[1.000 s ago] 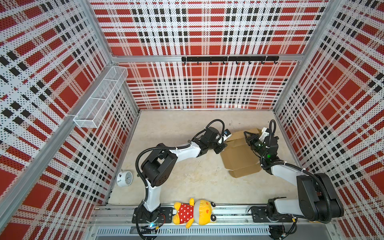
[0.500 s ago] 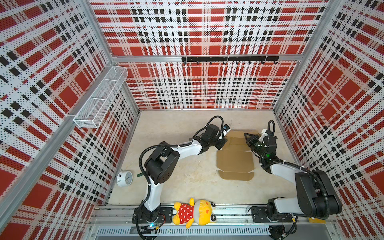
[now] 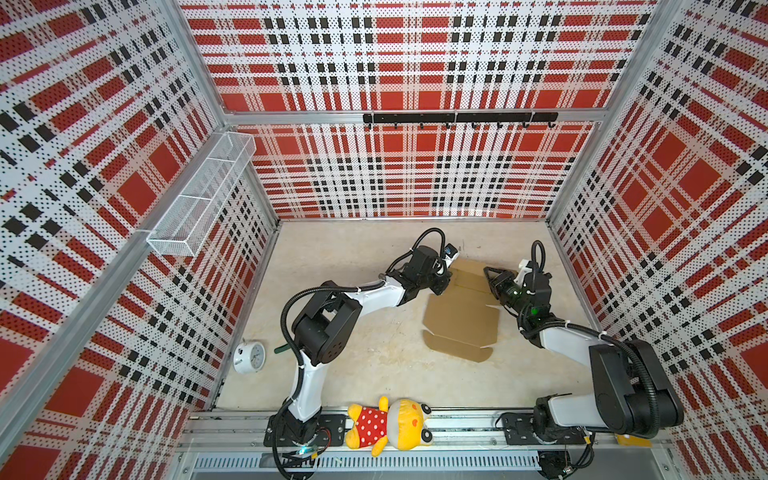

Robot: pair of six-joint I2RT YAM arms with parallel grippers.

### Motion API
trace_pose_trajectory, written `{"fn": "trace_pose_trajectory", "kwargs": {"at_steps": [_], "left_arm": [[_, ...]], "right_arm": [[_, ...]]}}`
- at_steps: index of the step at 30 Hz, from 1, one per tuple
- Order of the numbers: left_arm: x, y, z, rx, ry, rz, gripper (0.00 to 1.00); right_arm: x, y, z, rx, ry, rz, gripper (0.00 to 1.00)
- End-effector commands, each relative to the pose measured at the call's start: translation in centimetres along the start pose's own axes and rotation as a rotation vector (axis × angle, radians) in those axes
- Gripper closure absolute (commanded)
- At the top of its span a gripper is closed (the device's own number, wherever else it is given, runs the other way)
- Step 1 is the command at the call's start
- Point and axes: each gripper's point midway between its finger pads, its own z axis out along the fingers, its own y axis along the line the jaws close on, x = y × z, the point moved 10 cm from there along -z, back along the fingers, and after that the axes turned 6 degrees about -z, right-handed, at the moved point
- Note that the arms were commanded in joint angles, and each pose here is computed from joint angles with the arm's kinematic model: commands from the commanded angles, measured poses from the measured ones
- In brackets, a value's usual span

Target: Fold the paper box

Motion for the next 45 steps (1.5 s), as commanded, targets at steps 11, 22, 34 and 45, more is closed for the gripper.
{"fn": "trace_pose_trajectory", "kwargs": {"at_steps": [11,22,34,45], "left_arm": [[-2.0,2.6,-2.0,-0.006,-0.070,-0.026,0.79],[-1.3,3.2,-5.2,0.026,-0.036,0.016,0.80],[2.5,1.7,-6.9,0.153,0.025,0.029,0.80],[4.1,-0.8,-6.0,0.311,0.020,0.089,0.80]], "right_arm": [[5.2,3.1,-2.6,-0.008,0.124,-0.115,0.57],[7.0,9.1,-4.8,-0.071,0.193,-0.324,0.54],[2.1,14.6,-5.2,-0.082,0.169,-0.697,0.33],[1.3,10.0,-1.8,-0.126,0.276,-0.745,0.31]]}}
